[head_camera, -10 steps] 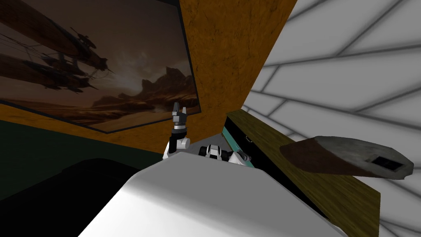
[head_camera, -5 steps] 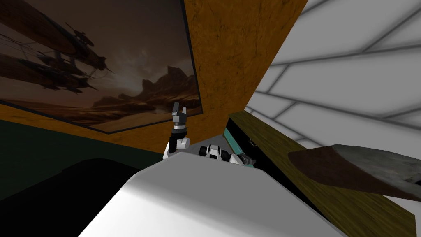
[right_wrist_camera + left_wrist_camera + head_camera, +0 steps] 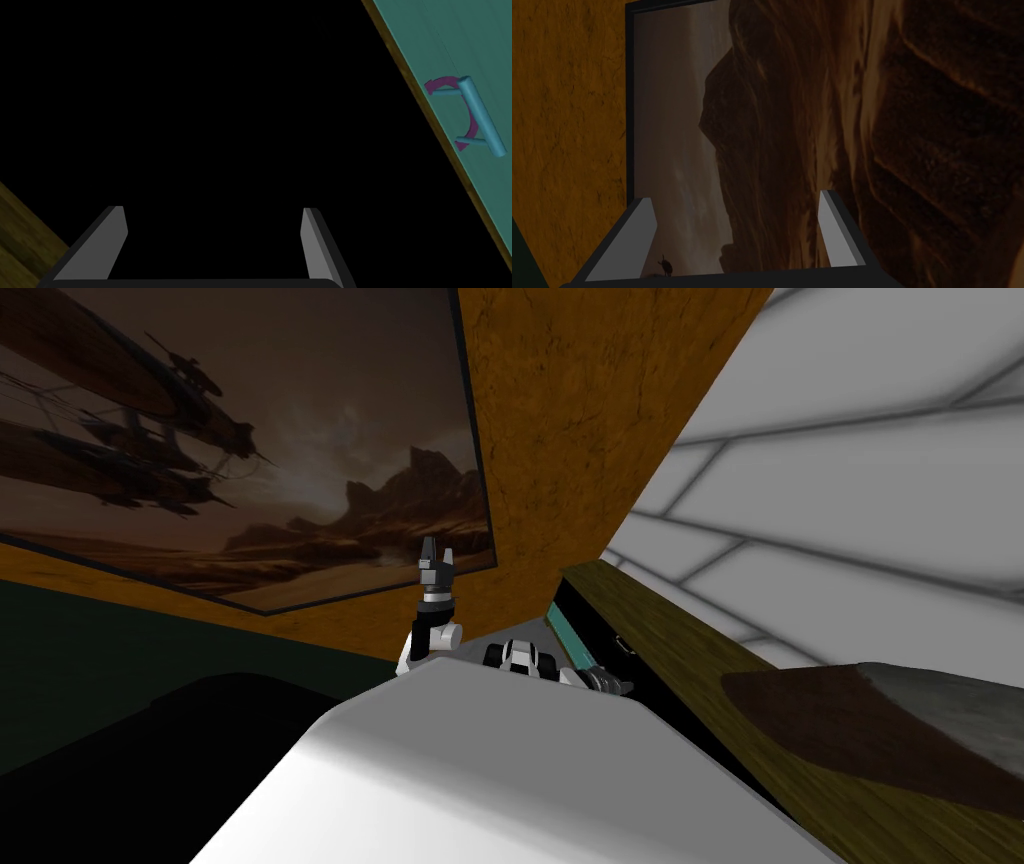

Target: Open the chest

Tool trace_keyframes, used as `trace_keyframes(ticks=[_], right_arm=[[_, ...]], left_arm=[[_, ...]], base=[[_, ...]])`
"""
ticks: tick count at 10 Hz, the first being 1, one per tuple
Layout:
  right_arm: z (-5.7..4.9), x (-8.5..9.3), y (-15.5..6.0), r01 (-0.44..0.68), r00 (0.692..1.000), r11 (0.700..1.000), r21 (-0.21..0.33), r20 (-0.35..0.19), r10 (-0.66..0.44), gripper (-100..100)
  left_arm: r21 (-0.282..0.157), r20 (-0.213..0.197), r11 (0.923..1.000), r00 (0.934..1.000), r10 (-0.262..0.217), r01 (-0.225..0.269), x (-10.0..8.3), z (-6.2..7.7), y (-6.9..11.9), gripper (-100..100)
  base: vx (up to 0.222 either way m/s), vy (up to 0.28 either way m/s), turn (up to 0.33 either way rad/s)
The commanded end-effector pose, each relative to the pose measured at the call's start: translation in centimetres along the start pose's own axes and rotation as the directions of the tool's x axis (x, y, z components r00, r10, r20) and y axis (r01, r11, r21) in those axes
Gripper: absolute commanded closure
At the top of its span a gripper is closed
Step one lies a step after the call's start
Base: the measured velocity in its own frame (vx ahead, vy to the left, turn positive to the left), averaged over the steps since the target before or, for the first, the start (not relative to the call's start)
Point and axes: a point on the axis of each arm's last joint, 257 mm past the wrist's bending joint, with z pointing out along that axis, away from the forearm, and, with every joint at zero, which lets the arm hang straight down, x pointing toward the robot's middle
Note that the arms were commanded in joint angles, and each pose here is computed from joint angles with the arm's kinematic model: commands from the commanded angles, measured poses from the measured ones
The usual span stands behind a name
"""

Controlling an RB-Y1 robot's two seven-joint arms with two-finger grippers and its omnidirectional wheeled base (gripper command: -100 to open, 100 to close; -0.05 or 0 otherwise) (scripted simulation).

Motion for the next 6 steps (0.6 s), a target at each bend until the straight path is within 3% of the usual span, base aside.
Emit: trace_keyframes(ticks=[1,2,3,5,6], right_arm=[[0.2,-0.4,-1.9,0.068,0.996,0.994,0.086,0.056,-0.073,-100],[0.3,-0.8,-2.6,0.102,0.989,0.987,0.122,0.094,-0.114,-100],[0.5,-0.3,-3.1,0.117,0.987,0.983,0.143,0.089,-0.131,-100],[0.6,-1.3,-5.0,0.168,0.966,0.958,0.231,0.155,-0.207,-100],[0.6,-1.2,-5.2,0.172,0.965,0.956,0.239,0.153,-0.212,-100]], left_arm=[[0.0,0.0,1.0,1.0,0.0,0.0,0.0,0.0,0.0,0],[0.0,0.0,1.0,1.0,0.0,0.0,0.0,0.0,0.0,0],[0.0,0.0,1.0,1.0,0.0,0.0,0.0,0.0,0.0,0],[0.0,0.0,1.0,1.0,0.0,0.0,0.0,0.0,0.0,0],[0.0,0.0,1.0,1.0,0.0,0.0,0.0,0.0,0.0,0]], base=[[0.066,0.025,0.056],[0.089,0.034,0.052],[0.065,0.026,0.018],[0.058,0.036,0.05],[0.051,0.035,0.014]])
